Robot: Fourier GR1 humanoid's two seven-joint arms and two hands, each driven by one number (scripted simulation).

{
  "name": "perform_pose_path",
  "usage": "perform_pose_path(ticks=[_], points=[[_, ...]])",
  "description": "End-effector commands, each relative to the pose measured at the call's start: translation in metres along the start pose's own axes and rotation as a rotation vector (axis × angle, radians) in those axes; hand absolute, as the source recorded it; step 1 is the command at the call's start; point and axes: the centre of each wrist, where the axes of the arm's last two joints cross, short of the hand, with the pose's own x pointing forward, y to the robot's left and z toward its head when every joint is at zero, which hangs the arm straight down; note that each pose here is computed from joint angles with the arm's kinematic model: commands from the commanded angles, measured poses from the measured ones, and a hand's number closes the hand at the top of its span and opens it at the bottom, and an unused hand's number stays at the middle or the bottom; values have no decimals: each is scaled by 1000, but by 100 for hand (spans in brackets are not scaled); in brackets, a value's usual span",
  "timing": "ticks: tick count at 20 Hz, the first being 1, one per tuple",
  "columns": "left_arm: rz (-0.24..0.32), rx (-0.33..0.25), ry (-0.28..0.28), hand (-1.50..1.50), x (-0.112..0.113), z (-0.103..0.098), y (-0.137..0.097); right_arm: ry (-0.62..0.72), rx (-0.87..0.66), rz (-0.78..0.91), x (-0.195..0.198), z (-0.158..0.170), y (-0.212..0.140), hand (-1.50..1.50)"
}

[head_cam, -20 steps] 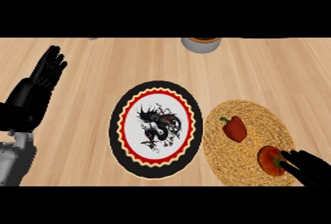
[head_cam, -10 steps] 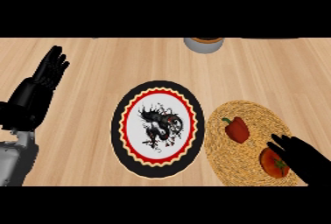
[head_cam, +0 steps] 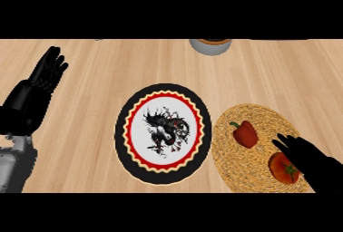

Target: Pick the tomato from the placemat and place it in the plate

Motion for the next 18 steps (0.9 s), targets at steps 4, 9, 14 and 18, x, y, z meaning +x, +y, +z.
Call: perform_pose_path(ticks=[4,9,14,18], points=[[-2,15,-9,0,6,2,-5,-11,47,11,-6,-17,22,-150],[9,5,5,0,-8,2,-15,16,77,7,0,-47,35,-150],[3,-6,2,0,-4,-1,1,56,69,80,-15,-35,59,-150],[0,0,-6,0,5,2,-16,-75,-129,19,-3,-46,47,150]])
